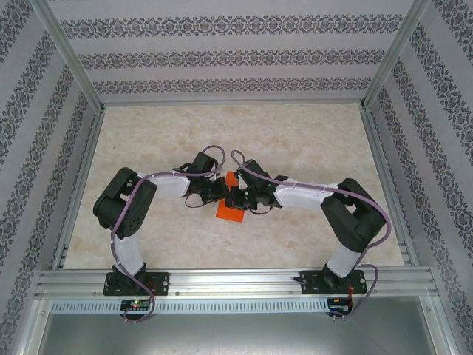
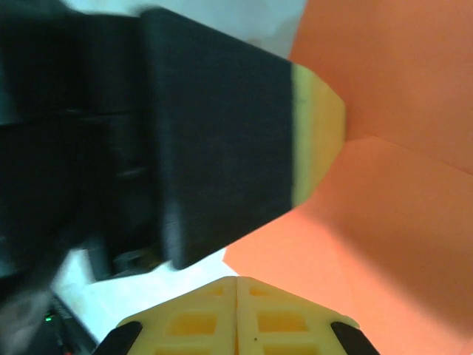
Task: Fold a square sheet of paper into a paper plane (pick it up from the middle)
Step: Fold the triangle a second time at the center of the table, then turn over the paper at the center of the table.
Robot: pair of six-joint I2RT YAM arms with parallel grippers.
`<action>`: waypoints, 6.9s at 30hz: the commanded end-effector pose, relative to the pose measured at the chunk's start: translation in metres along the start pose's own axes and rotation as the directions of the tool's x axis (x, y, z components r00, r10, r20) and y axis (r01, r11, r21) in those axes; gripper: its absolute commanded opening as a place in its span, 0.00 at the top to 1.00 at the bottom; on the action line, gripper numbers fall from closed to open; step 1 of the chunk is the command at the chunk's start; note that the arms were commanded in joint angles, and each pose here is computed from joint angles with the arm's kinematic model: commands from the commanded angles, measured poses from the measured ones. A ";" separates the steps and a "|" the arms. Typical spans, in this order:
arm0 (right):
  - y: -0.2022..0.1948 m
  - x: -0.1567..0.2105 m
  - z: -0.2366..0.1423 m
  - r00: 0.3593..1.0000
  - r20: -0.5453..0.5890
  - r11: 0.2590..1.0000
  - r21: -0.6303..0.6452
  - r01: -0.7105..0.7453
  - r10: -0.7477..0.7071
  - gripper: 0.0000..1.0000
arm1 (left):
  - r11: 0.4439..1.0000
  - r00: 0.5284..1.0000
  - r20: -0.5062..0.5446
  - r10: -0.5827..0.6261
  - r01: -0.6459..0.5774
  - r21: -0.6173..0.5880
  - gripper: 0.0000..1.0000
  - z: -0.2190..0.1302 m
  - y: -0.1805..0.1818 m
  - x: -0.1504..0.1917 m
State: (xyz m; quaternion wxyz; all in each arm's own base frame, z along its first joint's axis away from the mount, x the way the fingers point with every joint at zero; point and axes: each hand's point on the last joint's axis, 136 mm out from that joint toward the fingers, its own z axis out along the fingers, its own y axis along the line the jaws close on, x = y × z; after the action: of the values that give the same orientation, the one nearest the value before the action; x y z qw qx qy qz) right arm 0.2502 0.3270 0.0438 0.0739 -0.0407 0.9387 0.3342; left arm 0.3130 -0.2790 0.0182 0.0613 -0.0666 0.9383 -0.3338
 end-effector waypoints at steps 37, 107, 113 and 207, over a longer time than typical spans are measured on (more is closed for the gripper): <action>-0.044 0.053 -0.044 0.991 0.031 0.992 -0.008 -0.127 0.127 0.88 | 0.999 1.000 0.026 -0.002 0.003 -0.037 0.97 -0.008 0.004 0.001; -0.030 -0.031 -0.014 0.962 0.179 0.977 -0.098 -0.189 0.204 0.63 | 0.991 0.997 -0.066 0.047 -0.054 -0.118 0.95 0.001 0.002 -0.009; -0.035 -0.027 -0.013 0.969 0.174 0.983 -0.085 -0.161 0.174 0.63 | 0.992 0.997 -0.059 0.054 -0.060 -0.107 0.95 -0.002 -0.003 -0.012; 0.052 -0.045 -0.029 0.996 0.003 0.924 0.372 0.086 -0.094 0.53 | 0.990 0.657 0.752 0.058 0.058 -0.127 0.41 -0.242 0.030 -0.025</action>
State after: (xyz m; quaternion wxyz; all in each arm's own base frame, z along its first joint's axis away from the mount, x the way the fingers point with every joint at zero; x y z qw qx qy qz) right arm 0.2617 0.3349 0.0580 0.0408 -0.1071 0.9929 0.0327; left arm 0.2881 -0.0857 0.1753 0.4417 -0.2364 0.8474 -0.1757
